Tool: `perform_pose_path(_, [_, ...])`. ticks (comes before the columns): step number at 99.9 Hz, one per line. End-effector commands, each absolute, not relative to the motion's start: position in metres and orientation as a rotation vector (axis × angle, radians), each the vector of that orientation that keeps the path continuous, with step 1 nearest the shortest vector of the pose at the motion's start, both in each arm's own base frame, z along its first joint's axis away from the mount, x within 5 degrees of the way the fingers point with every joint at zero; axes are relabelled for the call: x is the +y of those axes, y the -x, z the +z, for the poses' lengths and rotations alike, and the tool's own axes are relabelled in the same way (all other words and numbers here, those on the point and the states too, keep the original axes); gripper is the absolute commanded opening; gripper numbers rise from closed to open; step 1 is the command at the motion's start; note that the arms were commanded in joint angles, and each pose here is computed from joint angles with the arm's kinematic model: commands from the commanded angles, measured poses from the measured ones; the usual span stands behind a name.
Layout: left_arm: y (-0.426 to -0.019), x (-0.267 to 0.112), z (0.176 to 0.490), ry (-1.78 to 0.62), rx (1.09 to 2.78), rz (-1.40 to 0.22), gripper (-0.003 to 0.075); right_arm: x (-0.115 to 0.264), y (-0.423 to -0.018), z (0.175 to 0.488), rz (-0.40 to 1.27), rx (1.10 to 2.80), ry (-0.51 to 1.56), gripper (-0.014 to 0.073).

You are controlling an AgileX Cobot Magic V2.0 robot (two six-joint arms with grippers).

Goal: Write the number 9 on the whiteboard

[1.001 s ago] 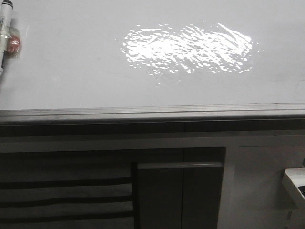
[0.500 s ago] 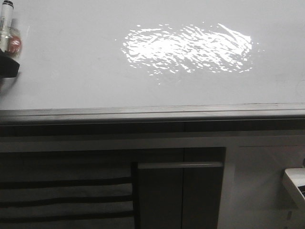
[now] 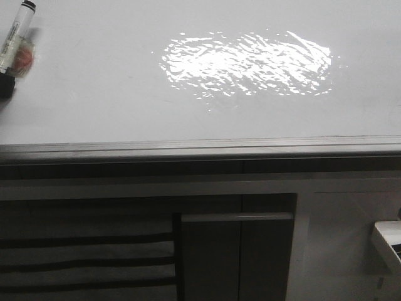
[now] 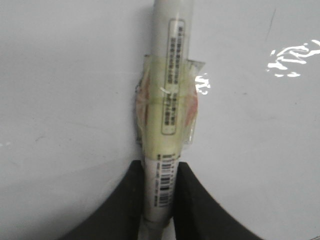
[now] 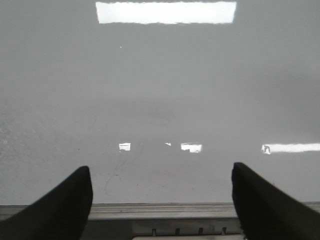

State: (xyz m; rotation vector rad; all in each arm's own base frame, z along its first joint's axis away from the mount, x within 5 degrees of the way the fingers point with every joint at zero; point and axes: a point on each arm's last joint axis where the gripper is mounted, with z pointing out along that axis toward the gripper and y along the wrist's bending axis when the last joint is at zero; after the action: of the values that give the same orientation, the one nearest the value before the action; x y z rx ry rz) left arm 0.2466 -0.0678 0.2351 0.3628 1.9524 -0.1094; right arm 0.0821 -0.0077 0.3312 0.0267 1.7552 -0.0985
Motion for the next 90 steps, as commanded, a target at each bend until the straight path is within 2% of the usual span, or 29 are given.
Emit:
perform_pose_path(1, [-0.247,-0.070,0.256,-0.342,1.856,-0.125,0.0012,-0.006,-0.085,0.347,-0.096,1.650,0.007,0.0511])
perform_pose_path(16, [-0.236,-0.067,0.270,-0.352,1.904,-0.123,-0.0013,-0.005,-0.083,0.358,-0.024,1.685,-0.052,0.0511])
perform_pose_path(35, [-0.230,-0.066,0.306,-0.374,2.018,-0.119,-0.0013,-0.003,-0.092,0.373,0.024,1.734,-0.087,0.0511])
perform_pose_path(45, [-0.226,-0.071,0.324,-0.445,2.104,-0.113,-0.0013,-0.002,-0.102,0.377,0.027,1.836,-0.092,0.0511])
perform_pose_path(54, [-0.217,-0.083,0.338,-0.605,2.169,-0.117,-0.0013,0.003,-0.113,0.380,0.060,1.960,-0.045,0.0511])
perform_pose_path(64, [-0.204,-0.101,0.349,-0.822,2.161,-0.165,-0.0013,0.015,-0.127,0.378,0.147,2.134,0.106,0.0511])
perform_pose_path(73, [-0.191,-0.119,0.353,-1.042,2.142,-0.241,-0.0013,0.030,-0.141,0.376,0.291,2.243,0.275,0.0511])
perform_pose_path(90, [-0.171,-0.150,0.346,-1.458,2.063,-0.353,-0.0013,0.059,-0.158,0.384,0.596,2.192,0.716,0.0511])
